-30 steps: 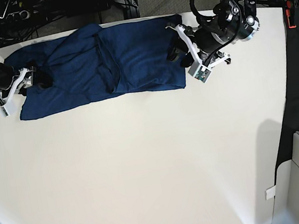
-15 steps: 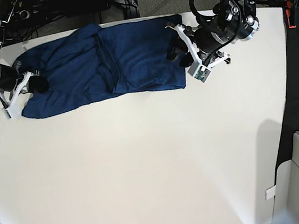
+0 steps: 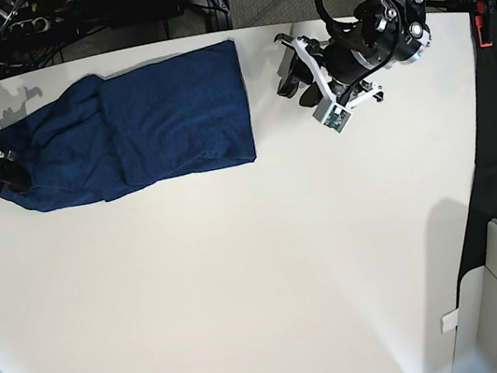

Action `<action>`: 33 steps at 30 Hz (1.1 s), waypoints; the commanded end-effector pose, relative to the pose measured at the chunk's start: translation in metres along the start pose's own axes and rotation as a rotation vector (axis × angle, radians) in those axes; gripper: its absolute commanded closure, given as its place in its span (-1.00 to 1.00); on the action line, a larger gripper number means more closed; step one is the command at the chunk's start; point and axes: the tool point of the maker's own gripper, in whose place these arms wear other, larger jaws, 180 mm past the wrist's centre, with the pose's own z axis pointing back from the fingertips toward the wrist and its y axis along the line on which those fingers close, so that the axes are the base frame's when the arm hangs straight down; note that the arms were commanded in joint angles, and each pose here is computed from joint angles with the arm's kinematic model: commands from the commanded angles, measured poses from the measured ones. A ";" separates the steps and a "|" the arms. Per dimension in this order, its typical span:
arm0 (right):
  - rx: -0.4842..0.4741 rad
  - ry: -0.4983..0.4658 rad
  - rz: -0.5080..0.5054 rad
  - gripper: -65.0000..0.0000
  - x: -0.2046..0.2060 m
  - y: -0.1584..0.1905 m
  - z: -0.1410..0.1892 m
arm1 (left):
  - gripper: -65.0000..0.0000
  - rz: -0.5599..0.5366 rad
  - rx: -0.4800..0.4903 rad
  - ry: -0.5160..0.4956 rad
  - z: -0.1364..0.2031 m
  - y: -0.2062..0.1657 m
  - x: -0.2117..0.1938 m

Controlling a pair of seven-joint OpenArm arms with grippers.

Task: Fold the T-shirt properly
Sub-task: 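Fold the shirt end over again with the right gripper toward the left gripper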

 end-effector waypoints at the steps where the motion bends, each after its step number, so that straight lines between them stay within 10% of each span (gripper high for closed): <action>1: 0.038 -0.064 0.031 0.86 0.022 0.008 0.006 | 0.35 -0.017 -0.004 -0.040 0.004 -0.002 0.012; 21: 0.708 -0.044 0.077 0.86 -0.032 0.259 -0.053 | 0.35 0.005 -0.007 -0.013 0.001 -0.001 0.000; 30: 0.780 0.116 0.088 0.82 -0.072 0.303 -0.085 | 0.35 0.016 -0.017 0.007 0.001 -0.006 -0.009; 33: 0.730 0.188 0.143 0.53 -0.086 0.297 -0.096 | 0.35 0.018 -0.013 -0.003 0.002 -0.004 -0.008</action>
